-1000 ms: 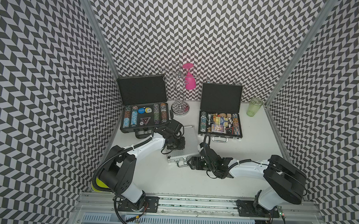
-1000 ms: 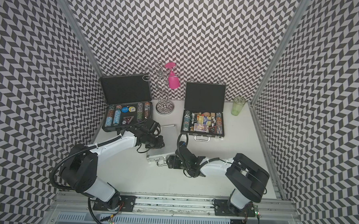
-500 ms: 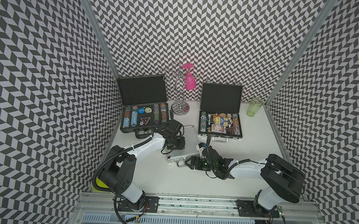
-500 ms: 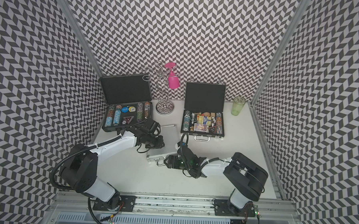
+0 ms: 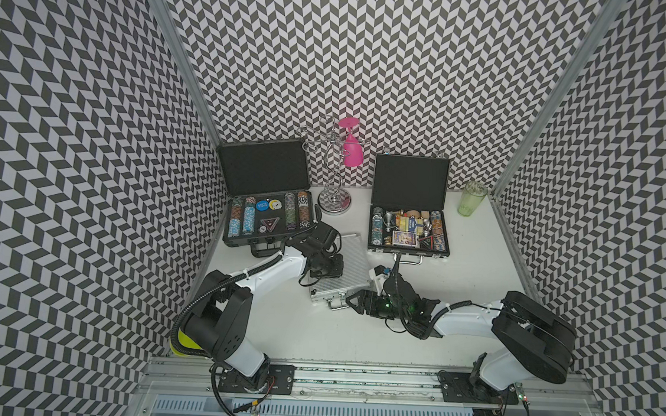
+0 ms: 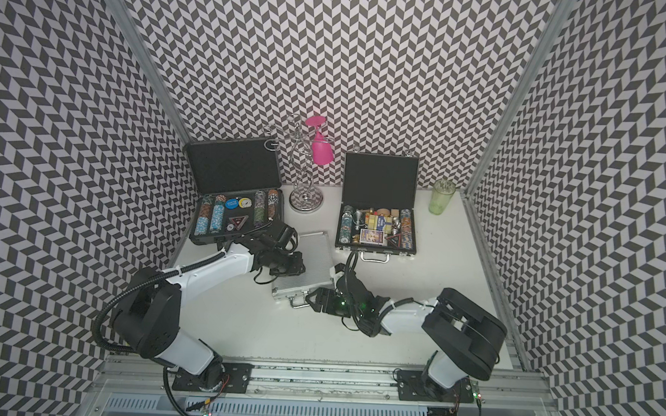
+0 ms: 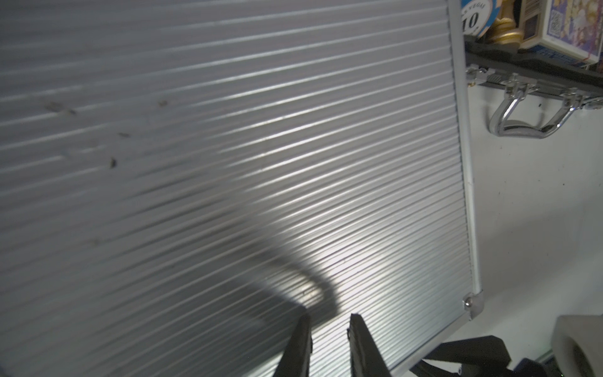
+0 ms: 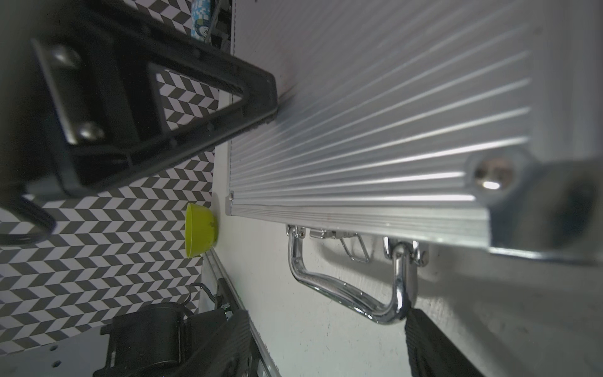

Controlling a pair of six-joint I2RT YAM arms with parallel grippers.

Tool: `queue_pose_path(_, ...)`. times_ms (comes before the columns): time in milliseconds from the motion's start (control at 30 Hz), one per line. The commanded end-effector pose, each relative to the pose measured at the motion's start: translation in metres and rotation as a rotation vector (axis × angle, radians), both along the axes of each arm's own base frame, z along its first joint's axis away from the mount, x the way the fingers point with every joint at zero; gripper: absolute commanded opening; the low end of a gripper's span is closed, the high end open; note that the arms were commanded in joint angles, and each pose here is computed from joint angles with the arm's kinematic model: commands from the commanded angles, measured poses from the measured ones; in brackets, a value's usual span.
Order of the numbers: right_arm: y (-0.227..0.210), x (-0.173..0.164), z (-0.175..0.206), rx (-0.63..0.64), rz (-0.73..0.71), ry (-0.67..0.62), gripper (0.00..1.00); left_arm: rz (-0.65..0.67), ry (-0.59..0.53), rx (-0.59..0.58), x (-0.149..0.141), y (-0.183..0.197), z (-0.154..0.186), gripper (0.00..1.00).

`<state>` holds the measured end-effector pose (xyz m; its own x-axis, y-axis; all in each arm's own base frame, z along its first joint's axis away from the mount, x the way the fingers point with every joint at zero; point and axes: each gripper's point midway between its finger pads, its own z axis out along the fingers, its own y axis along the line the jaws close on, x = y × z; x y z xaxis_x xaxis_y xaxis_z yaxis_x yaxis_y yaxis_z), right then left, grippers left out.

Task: Close the poker set cases
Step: Adjust the poker set case at the center of the board.

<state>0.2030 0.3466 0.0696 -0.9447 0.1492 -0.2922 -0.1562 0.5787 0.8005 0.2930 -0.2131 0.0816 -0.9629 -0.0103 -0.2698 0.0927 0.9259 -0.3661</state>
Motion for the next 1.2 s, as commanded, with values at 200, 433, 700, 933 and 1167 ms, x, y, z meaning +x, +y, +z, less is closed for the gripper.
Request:
queue_pose_path(200,0.018,0.012,0.049,0.185,-0.018,-0.058,0.76,0.007,0.193,0.133,-0.049,0.029,-0.046,0.25)
queue_pose_path(433,0.013,0.016,0.058,0.194,-0.053,-0.08,0.77,0.011,0.188,0.125,-0.052,0.03,-0.044,0.26)
queue_pose_path(700,0.015,0.018,0.057,0.181,-0.051,-0.08,0.78,0.023,0.145,0.132,-0.046,0.032,-0.027,0.33)
queue_pose_path(933,0.019,0.021,0.053,0.17,-0.05,-0.075,0.78,0.027,0.101,0.156,-0.043,0.039,-0.002,0.5)
queue_pose_path(1167,0.018,0.023,0.047,0.153,-0.062,-0.068,0.78,0.053,0.045,0.249,-0.049,0.065,0.013,0.45)
